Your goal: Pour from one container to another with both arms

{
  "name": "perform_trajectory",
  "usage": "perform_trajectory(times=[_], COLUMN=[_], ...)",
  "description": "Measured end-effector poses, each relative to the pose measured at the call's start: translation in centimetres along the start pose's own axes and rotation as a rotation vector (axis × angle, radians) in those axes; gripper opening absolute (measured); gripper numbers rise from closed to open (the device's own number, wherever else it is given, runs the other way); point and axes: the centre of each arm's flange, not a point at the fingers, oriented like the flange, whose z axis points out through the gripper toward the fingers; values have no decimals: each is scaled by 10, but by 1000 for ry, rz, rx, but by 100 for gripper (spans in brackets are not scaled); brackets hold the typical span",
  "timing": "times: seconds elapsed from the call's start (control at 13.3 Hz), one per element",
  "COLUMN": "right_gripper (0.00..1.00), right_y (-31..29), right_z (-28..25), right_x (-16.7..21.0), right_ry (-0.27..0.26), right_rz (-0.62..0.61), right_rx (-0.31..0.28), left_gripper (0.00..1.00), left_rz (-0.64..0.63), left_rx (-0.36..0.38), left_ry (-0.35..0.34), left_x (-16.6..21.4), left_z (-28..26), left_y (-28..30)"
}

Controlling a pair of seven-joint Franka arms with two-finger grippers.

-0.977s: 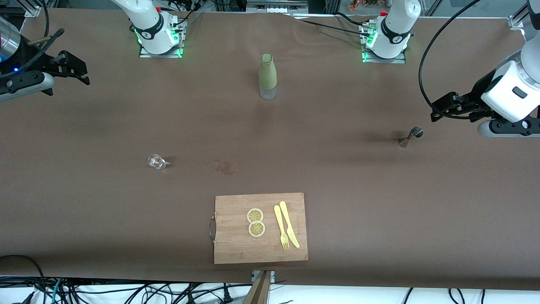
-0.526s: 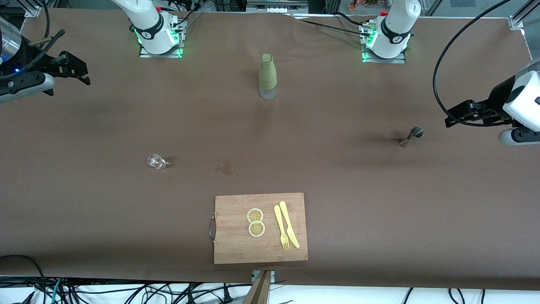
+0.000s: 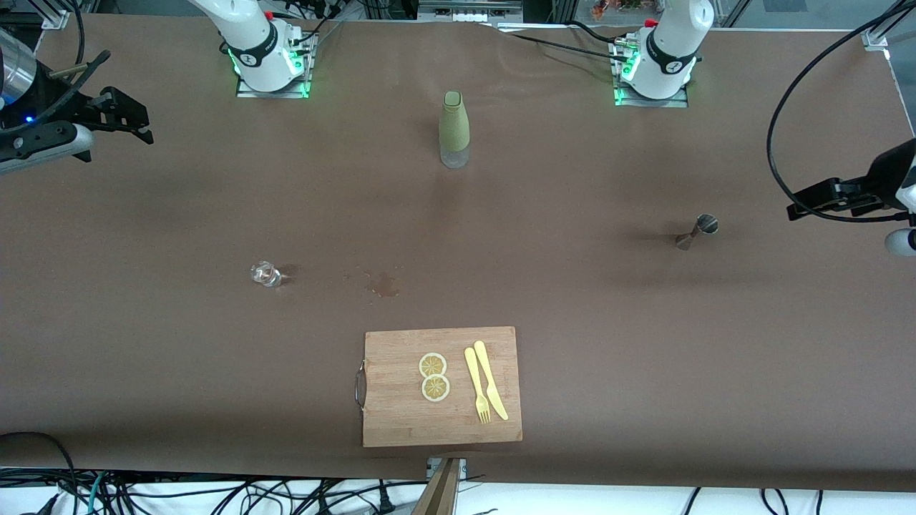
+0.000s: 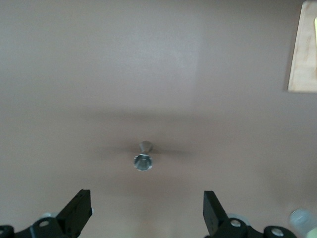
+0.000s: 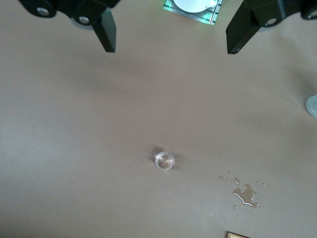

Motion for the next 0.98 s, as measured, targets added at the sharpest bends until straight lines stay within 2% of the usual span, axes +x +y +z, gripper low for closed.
perform_trajectory(times=[0.15, 0.3, 0.75, 0.98], right_gripper=[99, 99, 99, 99], right_y=[0, 0, 2, 3], right_z=[0, 0, 7, 22], right_x=[0, 0, 2, 7], right_ry=[0, 0, 5, 12], right_rz=[0, 1, 2, 4], right_rx=[0, 0, -1, -3], left_gripper=[100, 100, 100, 100], left_rz=[143, 265, 521, 626], left_rx=[-5, -47, -256, -283], left_ry=[-30, -51, -79, -86], left_x=[4, 8, 6, 5], left_z=[15, 31, 95, 112], left_y=[-29, -54, -120, -133])
